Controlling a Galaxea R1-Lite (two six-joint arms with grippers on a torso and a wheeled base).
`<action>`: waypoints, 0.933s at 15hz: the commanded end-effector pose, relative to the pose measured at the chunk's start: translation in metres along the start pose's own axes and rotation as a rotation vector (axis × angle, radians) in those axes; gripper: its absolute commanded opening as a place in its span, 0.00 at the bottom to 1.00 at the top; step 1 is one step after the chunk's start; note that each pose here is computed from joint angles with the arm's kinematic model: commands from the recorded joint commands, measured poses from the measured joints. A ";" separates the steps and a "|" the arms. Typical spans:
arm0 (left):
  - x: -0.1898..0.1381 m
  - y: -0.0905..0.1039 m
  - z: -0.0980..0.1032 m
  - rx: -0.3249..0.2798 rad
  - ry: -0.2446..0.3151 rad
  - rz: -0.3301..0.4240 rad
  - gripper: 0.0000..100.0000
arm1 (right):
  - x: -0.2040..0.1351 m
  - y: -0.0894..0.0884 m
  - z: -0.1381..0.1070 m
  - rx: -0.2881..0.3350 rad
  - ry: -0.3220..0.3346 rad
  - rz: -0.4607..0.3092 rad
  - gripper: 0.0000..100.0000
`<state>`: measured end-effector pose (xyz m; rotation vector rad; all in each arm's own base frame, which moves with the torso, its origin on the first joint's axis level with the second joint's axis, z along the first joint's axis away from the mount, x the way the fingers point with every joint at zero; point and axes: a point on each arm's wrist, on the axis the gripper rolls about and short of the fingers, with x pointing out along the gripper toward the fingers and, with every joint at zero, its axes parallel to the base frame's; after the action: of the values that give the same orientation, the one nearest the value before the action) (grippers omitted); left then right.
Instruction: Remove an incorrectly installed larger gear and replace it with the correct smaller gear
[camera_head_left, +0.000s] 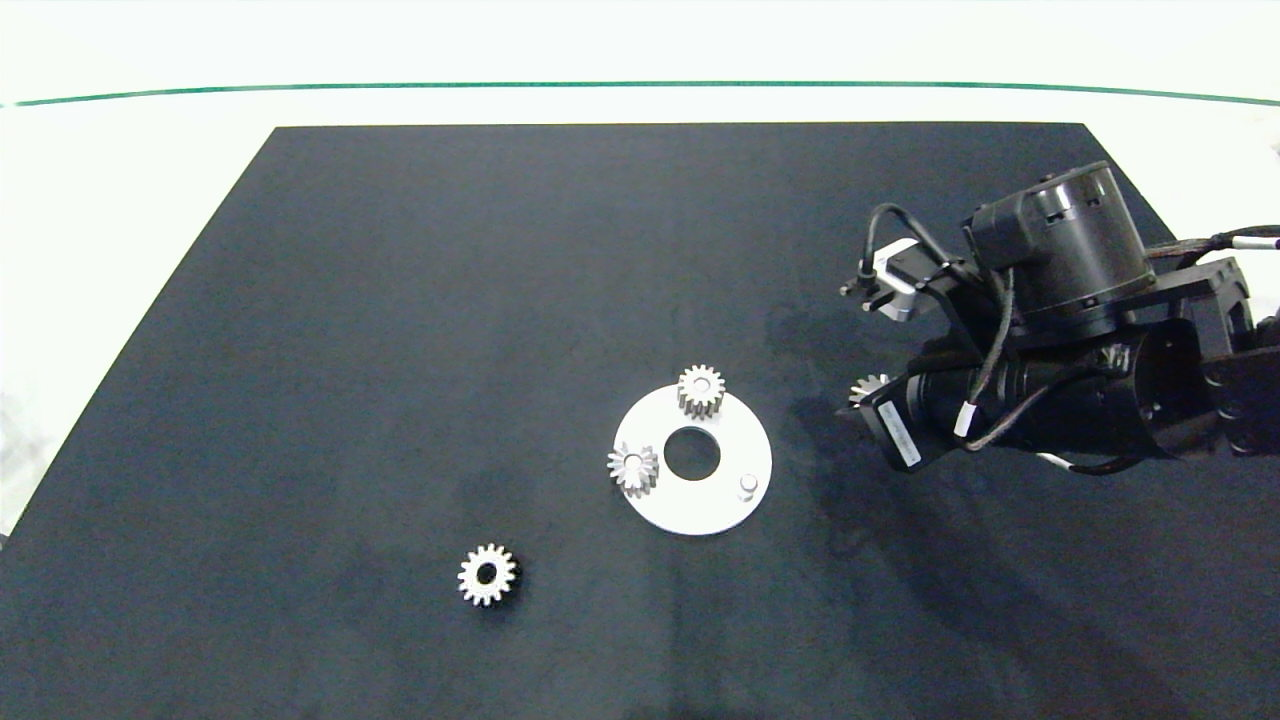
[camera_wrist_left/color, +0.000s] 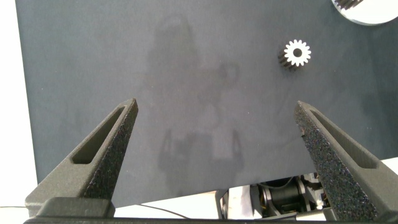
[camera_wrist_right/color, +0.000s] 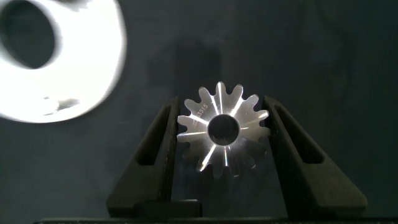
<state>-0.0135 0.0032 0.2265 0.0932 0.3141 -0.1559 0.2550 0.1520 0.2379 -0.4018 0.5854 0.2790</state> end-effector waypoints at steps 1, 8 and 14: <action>0.001 0.000 -0.002 0.001 0.011 0.001 1.00 | 0.006 -0.022 -0.011 0.043 0.043 -0.061 0.28; 0.002 0.000 -0.004 -0.001 0.006 0.006 1.00 | 0.017 -0.043 -0.020 0.089 0.090 -0.115 0.28; 0.001 0.000 -0.006 -0.001 0.004 0.005 1.00 | 0.023 -0.052 -0.028 0.111 0.116 -0.142 0.28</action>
<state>-0.0140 0.0033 0.2205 0.0930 0.3146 -0.1517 0.2790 0.0970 0.2188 -0.3485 0.6750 0.0896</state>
